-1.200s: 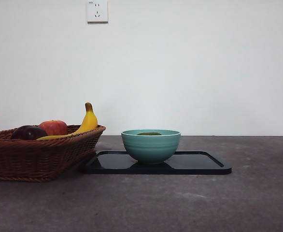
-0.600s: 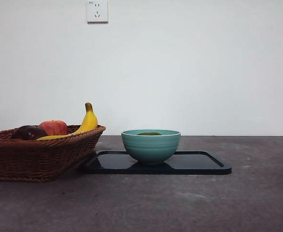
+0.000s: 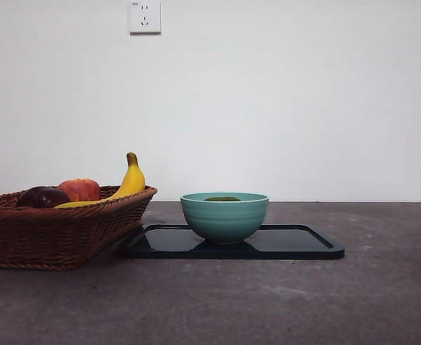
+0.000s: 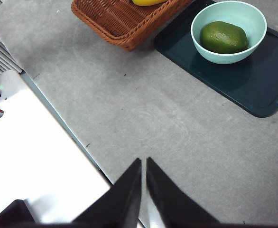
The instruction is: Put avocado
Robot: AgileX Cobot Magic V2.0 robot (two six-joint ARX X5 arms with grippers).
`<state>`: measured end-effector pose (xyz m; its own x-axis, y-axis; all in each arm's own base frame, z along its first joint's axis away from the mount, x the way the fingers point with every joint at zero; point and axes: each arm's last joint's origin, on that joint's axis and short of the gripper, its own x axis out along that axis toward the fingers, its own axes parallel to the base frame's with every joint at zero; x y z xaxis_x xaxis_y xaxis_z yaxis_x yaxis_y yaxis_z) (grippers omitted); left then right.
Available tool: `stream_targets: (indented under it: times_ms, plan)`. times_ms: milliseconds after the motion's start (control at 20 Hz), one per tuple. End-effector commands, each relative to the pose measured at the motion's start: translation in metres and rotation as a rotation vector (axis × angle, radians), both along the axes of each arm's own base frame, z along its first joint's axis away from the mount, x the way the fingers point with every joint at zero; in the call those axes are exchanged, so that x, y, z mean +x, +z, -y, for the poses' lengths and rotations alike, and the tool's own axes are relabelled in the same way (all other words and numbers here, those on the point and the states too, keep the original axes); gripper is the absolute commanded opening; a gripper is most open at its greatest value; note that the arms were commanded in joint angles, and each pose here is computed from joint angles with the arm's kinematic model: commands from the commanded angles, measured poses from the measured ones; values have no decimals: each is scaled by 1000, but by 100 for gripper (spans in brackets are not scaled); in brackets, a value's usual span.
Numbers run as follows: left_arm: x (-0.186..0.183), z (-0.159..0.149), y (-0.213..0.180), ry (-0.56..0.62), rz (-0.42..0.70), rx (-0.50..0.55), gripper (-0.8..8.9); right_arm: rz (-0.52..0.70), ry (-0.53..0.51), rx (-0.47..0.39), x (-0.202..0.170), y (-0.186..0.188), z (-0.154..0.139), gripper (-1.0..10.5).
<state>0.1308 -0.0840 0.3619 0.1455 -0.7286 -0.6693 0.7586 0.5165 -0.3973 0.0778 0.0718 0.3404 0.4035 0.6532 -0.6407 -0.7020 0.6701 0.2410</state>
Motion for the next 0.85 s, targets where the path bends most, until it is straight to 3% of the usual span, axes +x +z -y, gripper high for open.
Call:
stream_targets:
  times_ms: [50,600,650,750,850]
  plan:
    - [1,1,5,-21,32,-11,10,7,9,10,0,2,-2,7]
    - [1,1,5,-21,32,-11,9,7,9,10,0,2,-2,8]
    - [0,0,6,-29,62,-5,10,8,9,10,0,2,-2,8]
    - [0,-9,14,10,226,14,9,8,9,10,0,2,-2,8]
    - [-1,-23,33,115,505,-57,10,7,9,9,0,2,-2,8]
